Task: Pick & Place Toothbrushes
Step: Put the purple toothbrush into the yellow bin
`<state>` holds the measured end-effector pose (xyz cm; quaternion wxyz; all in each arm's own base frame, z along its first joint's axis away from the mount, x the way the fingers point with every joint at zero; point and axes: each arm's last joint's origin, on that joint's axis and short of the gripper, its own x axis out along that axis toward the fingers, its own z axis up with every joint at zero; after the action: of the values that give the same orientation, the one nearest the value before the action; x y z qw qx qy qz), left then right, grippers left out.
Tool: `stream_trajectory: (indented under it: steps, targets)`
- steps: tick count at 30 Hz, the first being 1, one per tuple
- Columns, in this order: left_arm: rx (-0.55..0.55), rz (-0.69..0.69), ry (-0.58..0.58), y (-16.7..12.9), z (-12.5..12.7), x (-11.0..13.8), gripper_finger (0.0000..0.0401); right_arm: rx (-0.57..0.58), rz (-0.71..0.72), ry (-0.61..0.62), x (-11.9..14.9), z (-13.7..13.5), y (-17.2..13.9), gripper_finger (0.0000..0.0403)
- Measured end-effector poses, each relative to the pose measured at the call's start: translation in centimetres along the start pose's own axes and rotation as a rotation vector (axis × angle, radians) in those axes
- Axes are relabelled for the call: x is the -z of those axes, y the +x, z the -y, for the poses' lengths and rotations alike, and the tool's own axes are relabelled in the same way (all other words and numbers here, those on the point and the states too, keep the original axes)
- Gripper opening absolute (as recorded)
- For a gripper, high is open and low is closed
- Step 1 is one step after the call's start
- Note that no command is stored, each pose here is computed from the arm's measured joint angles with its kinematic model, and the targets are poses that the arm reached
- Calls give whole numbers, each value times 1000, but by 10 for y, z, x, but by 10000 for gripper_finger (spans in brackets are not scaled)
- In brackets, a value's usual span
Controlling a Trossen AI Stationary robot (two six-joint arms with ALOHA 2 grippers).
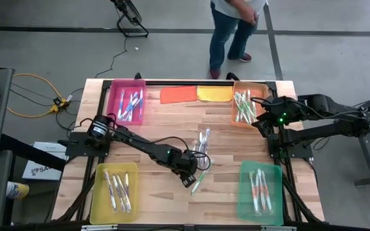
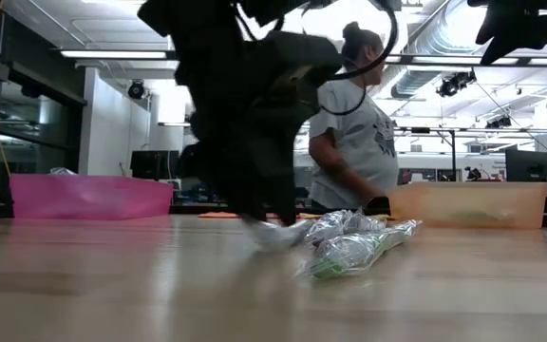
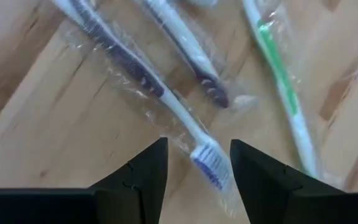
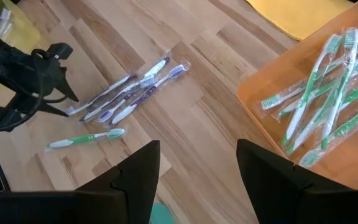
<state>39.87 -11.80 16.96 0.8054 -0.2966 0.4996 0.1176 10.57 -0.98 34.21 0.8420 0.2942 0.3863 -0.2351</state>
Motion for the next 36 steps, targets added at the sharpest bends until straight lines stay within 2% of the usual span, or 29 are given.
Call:
stream_trajectory:
  steps: [3, 12, 18, 26, 32, 36]
  targets:
    - [34, 8, 1, 7, 3, -1, 170, 0, 0, 0, 0, 0, 0, 207]
    - [-70, -73, 31, 13, -7, 7, 164, 2, -2, -1, 0, 0, 0, 207]
    - [-140, -98, 69, 12, -13, 10, 117, 6, -7, -2, 1, 1, 0, 207]
    - [-210, -176, 175, 10, -21, 16, 15, 16, -18, -4, 2, 2, 0, 207]
    - [-252, -210, 208, -2, -25, 18, 5, 18, -20, -5, 2, 2, 0, 207]
    - [-353, -248, 217, -25, -33, 22, 1, 20, -23, -11, 2, 2, 0, 207]
